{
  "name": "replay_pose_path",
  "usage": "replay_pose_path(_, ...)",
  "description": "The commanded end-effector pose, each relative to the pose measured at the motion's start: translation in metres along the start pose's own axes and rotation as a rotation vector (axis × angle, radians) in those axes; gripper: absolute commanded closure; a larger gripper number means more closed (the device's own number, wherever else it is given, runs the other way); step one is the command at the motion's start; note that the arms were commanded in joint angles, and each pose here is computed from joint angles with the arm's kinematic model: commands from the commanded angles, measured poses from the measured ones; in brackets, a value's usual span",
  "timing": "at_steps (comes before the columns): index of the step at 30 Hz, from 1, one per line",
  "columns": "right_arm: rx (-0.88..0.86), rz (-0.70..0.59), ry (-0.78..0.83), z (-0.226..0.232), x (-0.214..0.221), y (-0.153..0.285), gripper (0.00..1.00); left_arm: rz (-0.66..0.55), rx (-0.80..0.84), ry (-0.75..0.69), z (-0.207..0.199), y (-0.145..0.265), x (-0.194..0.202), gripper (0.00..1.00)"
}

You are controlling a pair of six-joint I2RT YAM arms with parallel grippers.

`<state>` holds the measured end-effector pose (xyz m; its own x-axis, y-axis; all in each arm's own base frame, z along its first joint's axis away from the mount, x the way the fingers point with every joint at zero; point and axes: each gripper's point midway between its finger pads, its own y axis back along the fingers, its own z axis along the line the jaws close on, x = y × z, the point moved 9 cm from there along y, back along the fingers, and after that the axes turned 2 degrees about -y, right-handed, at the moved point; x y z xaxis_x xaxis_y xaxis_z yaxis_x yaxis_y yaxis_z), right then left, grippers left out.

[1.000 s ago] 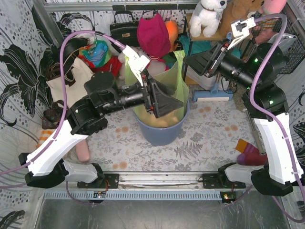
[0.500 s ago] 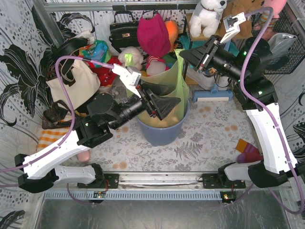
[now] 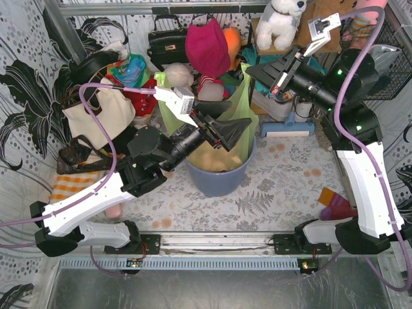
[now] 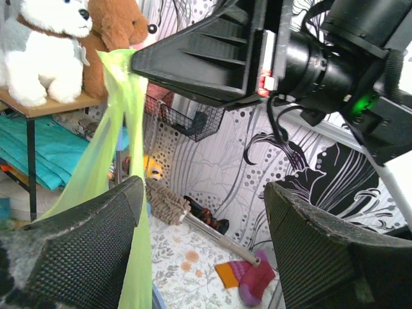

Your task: Tie the trash bag

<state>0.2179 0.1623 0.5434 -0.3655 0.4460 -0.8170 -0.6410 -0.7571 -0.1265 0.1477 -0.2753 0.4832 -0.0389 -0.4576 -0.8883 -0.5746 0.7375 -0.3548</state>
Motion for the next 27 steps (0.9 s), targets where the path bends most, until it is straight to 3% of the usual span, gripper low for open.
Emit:
replay_pose_path(1, -0.076, -0.04, 0.03, 0.03, -0.014, 0.024, 1.0, -0.138, -0.028, -0.062, 0.003, -0.009, -0.015, 0.16)
replay_pose_path(21, -0.103, 0.054, 0.054, 0.037, 0.001, 0.047, 1.0, -0.153, -0.055, -0.342, 0.018, -0.03, 0.002, 0.16)
replay_pose_path(27, -0.112, 0.07, 0.057, 0.037, 0.004, 0.05, 1.0, -0.178, 0.049, -0.379, 0.024, -0.038, -0.004, 0.16)
